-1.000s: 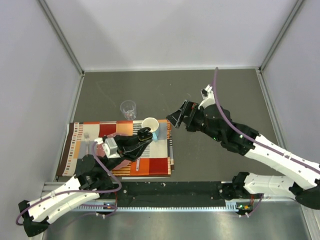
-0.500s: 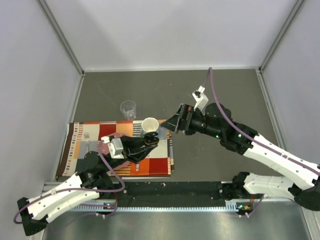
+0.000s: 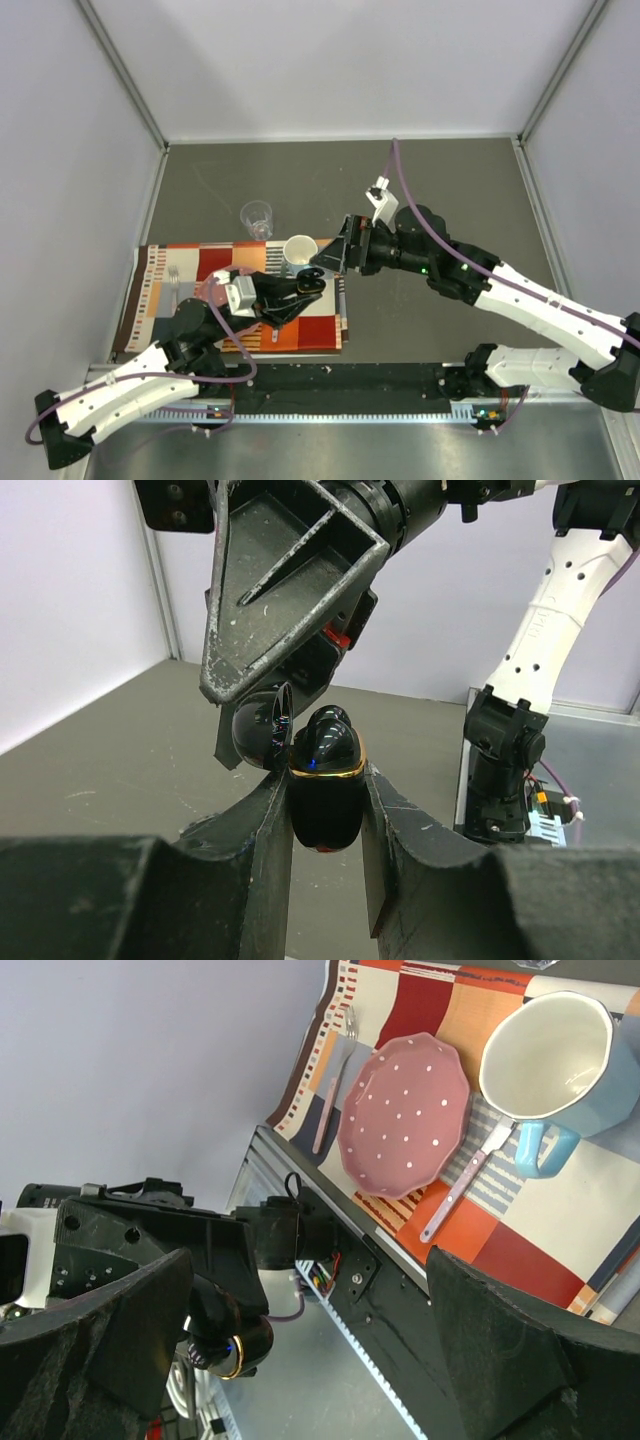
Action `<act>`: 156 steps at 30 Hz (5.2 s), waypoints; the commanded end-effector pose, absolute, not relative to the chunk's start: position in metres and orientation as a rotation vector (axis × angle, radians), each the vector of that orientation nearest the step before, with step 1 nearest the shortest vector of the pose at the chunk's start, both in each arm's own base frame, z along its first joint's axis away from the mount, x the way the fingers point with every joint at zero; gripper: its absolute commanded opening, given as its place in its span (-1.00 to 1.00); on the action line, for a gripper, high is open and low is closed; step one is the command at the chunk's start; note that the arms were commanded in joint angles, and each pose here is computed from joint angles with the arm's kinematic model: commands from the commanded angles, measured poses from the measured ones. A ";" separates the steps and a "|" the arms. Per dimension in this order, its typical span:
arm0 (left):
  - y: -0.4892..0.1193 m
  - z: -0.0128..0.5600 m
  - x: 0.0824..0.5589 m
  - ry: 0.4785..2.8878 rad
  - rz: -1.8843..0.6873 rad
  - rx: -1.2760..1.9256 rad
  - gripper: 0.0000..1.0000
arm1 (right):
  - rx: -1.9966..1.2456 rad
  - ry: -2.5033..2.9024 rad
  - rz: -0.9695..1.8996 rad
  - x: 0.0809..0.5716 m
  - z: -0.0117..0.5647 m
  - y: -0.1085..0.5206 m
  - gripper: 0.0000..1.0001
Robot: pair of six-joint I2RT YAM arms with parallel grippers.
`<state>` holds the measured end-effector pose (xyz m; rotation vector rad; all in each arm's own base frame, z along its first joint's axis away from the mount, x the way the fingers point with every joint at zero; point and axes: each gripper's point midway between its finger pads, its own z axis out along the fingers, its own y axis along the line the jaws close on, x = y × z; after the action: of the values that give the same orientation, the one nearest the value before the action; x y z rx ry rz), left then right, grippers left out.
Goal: Insert the wireless bluetooth earbuds into the charging case
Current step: Close the charging case, then place the charging case at the center of the board.
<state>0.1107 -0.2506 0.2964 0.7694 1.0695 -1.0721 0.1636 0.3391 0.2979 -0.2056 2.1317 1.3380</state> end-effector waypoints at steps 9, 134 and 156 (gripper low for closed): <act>-0.246 0.337 0.102 0.950 -1.114 0.727 -1.00 | -0.252 2.061 1.409 0.159 0.319 0.355 0.98; -0.430 0.050 0.235 2.403 -1.150 0.127 -0.60 | 0.363 1.853 0.920 0.157 0.322 0.131 0.98; -0.418 0.044 0.242 2.463 -1.040 0.185 -0.07 | 0.368 1.847 0.928 0.155 0.322 0.129 0.98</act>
<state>0.2361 -0.4156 0.0358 0.1529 2.4864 -1.0552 0.1550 0.1346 0.3193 0.3608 1.8703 0.9318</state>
